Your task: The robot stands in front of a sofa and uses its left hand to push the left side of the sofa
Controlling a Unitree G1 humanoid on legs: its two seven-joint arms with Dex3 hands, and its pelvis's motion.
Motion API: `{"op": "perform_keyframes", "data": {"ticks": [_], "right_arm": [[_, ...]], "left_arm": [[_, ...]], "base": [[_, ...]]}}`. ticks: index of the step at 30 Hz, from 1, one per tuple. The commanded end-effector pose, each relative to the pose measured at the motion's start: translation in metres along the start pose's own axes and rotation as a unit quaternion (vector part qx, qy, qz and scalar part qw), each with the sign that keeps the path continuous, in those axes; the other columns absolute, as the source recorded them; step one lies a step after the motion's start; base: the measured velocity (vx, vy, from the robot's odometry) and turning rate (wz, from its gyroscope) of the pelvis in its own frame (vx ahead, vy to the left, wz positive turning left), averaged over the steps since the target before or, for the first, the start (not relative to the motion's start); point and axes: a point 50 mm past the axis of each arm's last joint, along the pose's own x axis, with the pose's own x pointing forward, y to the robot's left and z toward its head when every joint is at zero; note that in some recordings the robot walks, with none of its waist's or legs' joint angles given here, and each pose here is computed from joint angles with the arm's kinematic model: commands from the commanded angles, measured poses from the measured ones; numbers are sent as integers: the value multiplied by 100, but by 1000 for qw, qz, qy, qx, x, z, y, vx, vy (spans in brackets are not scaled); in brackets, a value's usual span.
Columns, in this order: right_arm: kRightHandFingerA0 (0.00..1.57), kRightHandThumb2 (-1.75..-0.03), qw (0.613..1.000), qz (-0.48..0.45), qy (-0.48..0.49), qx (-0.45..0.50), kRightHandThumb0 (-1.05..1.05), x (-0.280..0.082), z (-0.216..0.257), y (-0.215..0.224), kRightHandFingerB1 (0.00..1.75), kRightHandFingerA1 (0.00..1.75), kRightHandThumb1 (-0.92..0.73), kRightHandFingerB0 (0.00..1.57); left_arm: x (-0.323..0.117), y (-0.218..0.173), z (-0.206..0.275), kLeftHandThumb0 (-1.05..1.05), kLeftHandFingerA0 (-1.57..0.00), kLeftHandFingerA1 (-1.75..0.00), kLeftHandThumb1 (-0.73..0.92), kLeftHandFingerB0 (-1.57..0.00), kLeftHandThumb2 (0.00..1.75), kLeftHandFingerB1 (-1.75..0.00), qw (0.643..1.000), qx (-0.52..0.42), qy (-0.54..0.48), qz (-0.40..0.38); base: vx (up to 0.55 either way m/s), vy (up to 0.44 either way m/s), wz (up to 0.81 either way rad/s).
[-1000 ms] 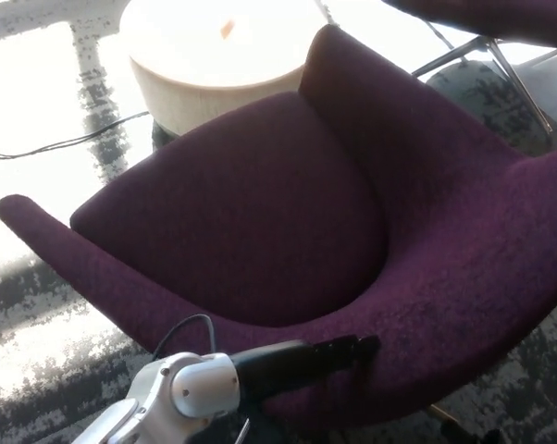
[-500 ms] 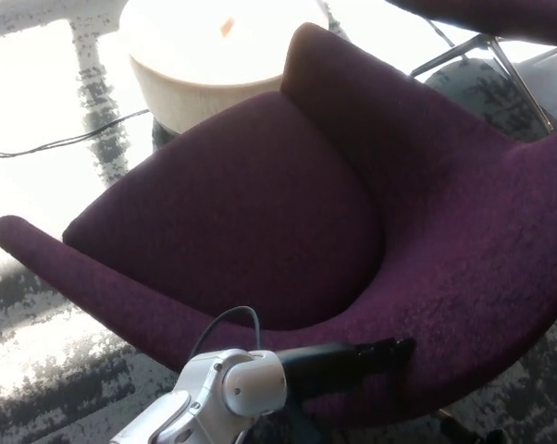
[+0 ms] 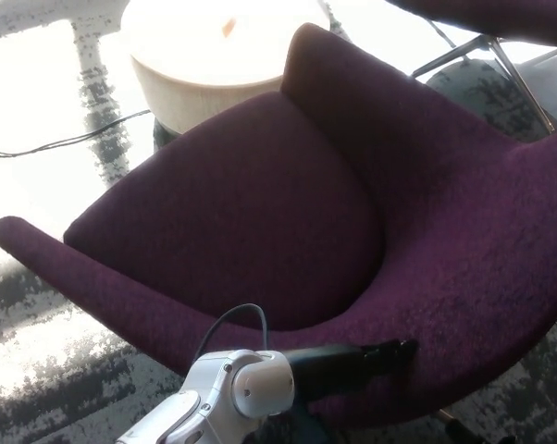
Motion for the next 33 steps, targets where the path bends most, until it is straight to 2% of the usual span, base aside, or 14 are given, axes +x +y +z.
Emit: {"op": "perform_keyframes", "data": {"ticks": [1, 4, 5, 6, 7, 8, 10, 11, 17, 18, 19, 24, 25, 33], "right_arm": [[42, -76, 1000, -11, -4, -5, -105, -1, -1, -2, 146, 162, -89, 33], [42, -76, 1000, -11, -4, -5, -105, -1, -1, -2, 146, 162, -89, 33], [80, -125, 1000, -14, -7, -11, -105, 0, 2, -2, 95, 137, -40, 10], [80, -125, 1000, -17, -12, -20, -105, 1, 5, 0, 95, 137, -40, 10], [50, -82, 999, -28, -15, -18, -105, 1, 4, -1, 142, 158, -82, 43], [54, -126, 999, -27, -16, -17, -105, 2, 4, 0, 128, 137, -65, 52], [3, -119, 999, -29, -17, -15, -102, 2, 4, 0, 98, 93, -31, 17], [7, -113, 999, -33, -19, -11, -86, 3, 3, 2, 93, 87, -27, 20], [15, -112, 999, -34, -18, -13, -77, 3, 3, 2, 83, 87, -27, 10], [33, -74, 999, -34, -17, -13, -105, 2, 4, -1, 130, 153, -88, 19], [34, -73, 999, -35, -16, -13, -105, 1, 4, -2, 127, 151, -90, 19], [38, -74, 999, -38, -15, -13, -105, 0, 3, -3, 126, 154, -89, 19], [25, -113, 999, -37, -15, 0, -77, 0, 2, -4, 75, 91, -30, 0], [29, -118, 999, -38, -15, 0, -85, -1, 1, -5, 79, 98, -36, 0]], "left_arm": [[2, -24, 5, -78, 0, -8, 44, 0, 86, -6, 997, -25, -41, -54], [2, -24, 5, -78, 0, -8, 44, 0, 86, -6, 997, -25, -41, -53], [-4, -19, -5, -77, 0, -8, 55, 0, 57, -4, 998, -37, -32, -47], [-13, -11, -19, -77, 0, -8, 55, 0, 57, -4, 998, -53, -20, -36], [-18, -9, -26, -77, 0, -8, 46, 0, 84, -5, 998, -53, -17, -26], [-21, -7, -32, -80, 0, -7, 47, 0, 85, -3, 998, -53, -16, -21], [-25, -5, -38, -78, 0, -7, 45, 0, 87, -7, 998, -58, -9, -16], [-34, 1, -53, -79, 0, -7, 46, 0, 88, -6, 998, -58, 11, -5], [-43, 5, -63, -75, 0, -7, 43, 0, 73, -5, 997, -75, 19, 0], [-54, 9, -73, -75, 0, -6, 43, 0, 84, -5, 996, -88, 31, 9], [-61, 11, -78, -82, 0, -4, 42, 0, 77, -2, 995, -90, 42, 13], [-66, 13, -84, -83, 0, -3, 43, 0, 77, -2, 994, -92, 56, 15], [-83, 19, -100, -78, 0, -5, 46, 0, 85, -5, 992, -96, 73, 39], [-102, 23, -125, -79, 0, -6, 47, 0, 86, -6, 987, -115, 86, 67]], "base": [[0, 0, 0], [0, 0, 0], [0, 0, 0], [0, 0, 0], [0, 0, 0], [0, 0, 0], [0, 0, 0], [0, 0, 0], [0, 0, 0], [0, 0, 7], [0, 0, 0], [0, 0, 0], [0, 0, 0], [0, 0, 0]]}}
